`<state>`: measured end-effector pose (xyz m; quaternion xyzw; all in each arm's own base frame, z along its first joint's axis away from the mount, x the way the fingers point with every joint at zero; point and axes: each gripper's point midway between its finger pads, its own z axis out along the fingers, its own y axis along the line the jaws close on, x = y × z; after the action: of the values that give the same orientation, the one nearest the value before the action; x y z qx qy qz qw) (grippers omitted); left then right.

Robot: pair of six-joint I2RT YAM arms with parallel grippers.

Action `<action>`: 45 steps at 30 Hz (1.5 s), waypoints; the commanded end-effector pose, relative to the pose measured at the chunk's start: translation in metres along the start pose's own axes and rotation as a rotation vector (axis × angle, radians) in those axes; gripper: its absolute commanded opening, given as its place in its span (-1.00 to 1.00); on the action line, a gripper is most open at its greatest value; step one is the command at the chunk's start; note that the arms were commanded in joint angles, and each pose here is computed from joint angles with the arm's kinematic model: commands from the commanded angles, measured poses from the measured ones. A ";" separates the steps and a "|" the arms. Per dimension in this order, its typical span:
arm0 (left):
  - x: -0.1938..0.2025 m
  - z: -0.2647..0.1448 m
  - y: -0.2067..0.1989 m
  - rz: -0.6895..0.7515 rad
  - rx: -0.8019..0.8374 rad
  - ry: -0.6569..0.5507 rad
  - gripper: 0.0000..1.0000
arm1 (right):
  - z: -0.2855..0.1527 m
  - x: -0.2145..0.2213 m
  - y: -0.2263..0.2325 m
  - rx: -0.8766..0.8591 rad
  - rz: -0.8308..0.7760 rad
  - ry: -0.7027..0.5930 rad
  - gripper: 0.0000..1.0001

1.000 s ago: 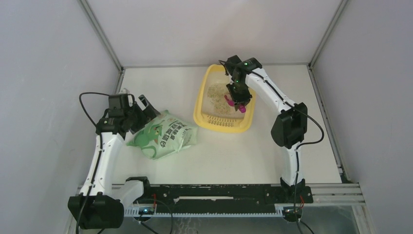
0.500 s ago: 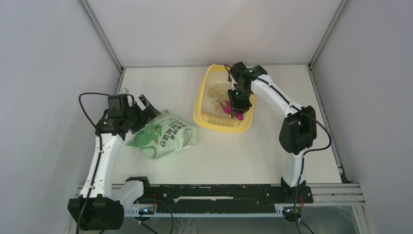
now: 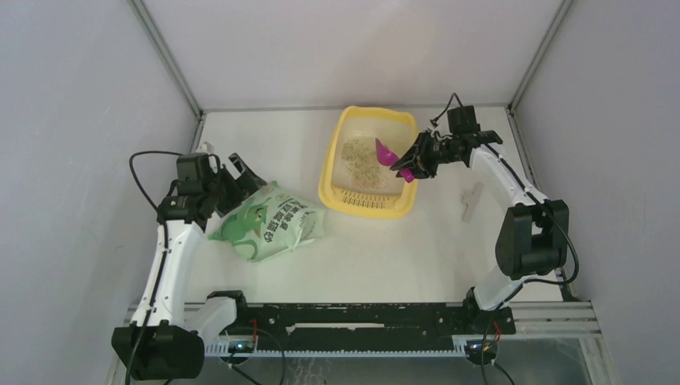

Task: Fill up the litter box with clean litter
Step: Pour the cat litter into the litter box.

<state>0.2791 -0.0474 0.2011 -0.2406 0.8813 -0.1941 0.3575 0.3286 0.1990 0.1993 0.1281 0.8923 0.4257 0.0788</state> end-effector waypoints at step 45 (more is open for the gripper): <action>-0.013 -0.002 -0.022 0.034 0.117 -0.048 0.99 | -0.107 -0.029 -0.073 0.538 -0.211 -0.494 -1.00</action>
<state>0.2750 -0.0643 0.2048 -0.2191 0.8666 -0.2539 0.3696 0.3241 0.1497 0.2866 0.1421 0.8714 0.3343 0.3297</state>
